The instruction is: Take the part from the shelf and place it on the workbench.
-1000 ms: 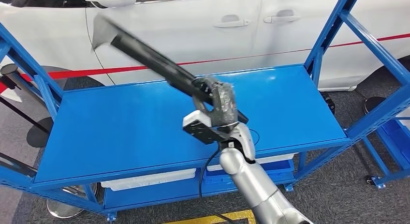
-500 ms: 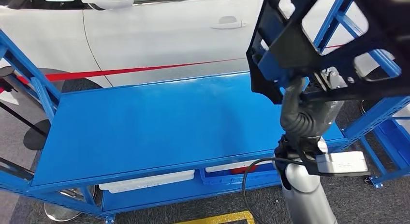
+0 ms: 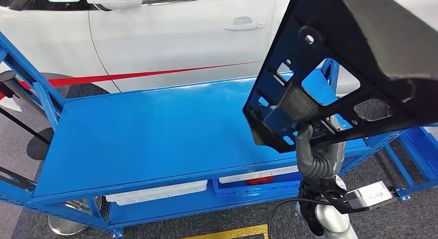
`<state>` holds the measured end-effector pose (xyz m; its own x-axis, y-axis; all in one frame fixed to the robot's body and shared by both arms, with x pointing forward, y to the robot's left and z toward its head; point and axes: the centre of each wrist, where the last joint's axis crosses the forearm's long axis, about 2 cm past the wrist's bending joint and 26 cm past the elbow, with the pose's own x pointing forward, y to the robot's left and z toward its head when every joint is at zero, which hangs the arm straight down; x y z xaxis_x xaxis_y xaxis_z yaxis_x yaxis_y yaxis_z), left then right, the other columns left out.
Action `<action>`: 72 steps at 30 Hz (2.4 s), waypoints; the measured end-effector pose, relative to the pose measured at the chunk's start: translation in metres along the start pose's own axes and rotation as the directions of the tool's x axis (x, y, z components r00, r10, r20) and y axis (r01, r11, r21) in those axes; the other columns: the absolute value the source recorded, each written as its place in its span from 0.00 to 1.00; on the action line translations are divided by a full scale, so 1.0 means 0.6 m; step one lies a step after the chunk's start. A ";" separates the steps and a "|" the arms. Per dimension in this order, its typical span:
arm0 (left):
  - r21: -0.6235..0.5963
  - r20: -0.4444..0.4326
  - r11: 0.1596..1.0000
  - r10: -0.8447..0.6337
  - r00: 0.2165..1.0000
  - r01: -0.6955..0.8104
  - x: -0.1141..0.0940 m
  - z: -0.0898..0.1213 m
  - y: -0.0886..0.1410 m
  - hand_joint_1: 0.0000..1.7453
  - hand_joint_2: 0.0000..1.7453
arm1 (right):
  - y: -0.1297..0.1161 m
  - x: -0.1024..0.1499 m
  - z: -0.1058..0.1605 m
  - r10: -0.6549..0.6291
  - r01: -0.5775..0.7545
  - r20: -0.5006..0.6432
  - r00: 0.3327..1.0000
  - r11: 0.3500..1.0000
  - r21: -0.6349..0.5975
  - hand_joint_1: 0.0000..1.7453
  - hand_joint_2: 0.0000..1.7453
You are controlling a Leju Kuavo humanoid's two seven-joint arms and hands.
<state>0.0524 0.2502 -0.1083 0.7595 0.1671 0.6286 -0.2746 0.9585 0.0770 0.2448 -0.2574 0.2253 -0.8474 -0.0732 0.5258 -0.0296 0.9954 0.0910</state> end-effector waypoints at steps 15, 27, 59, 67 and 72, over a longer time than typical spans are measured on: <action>0.059 -0.010 0.998 0.019 1.000 -0.018 0.001 -0.003 0.014 0.00 0.00 | 0.027 0.013 0.048 -0.081 0.082 -0.050 0.995 0.996 0.027 1.00 1.00; 0.108 -0.042 0.993 0.051 0.998 -0.046 -0.008 0.001 0.021 0.00 0.00 | 0.024 0.038 0.118 -0.058 0.056 -0.126 0.990 0.998 -0.018 1.00 1.00; 0.368 -0.189 0.923 0.193 0.963 -0.113 -0.016 0.000 0.065 0.00 0.00 | -0.017 0.040 0.193 0.158 -0.176 -0.287 0.945 0.984 -0.036 1.00 1.00; 0.369 -0.206 0.924 0.189 0.960 -0.103 -0.018 0.004 0.051 0.00 0.00 | -0.017 0.033 0.197 0.162 -0.181 -0.300 0.940 0.983 -0.036 1.00 1.00; 0.378 -0.176 0.919 0.190 0.966 -0.112 -0.020 0.006 0.050 0.00 0.00 | -0.018 0.026 0.199 0.200 -0.224 -0.309 0.930 0.973 -0.046 1.00 1.00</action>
<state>0.0329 0.2760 -0.1107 0.7851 0.3842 0.4858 -0.5603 0.7749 0.2926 0.1688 -0.2619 0.1313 -0.6302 0.1117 0.7683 0.1858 0.9825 0.0096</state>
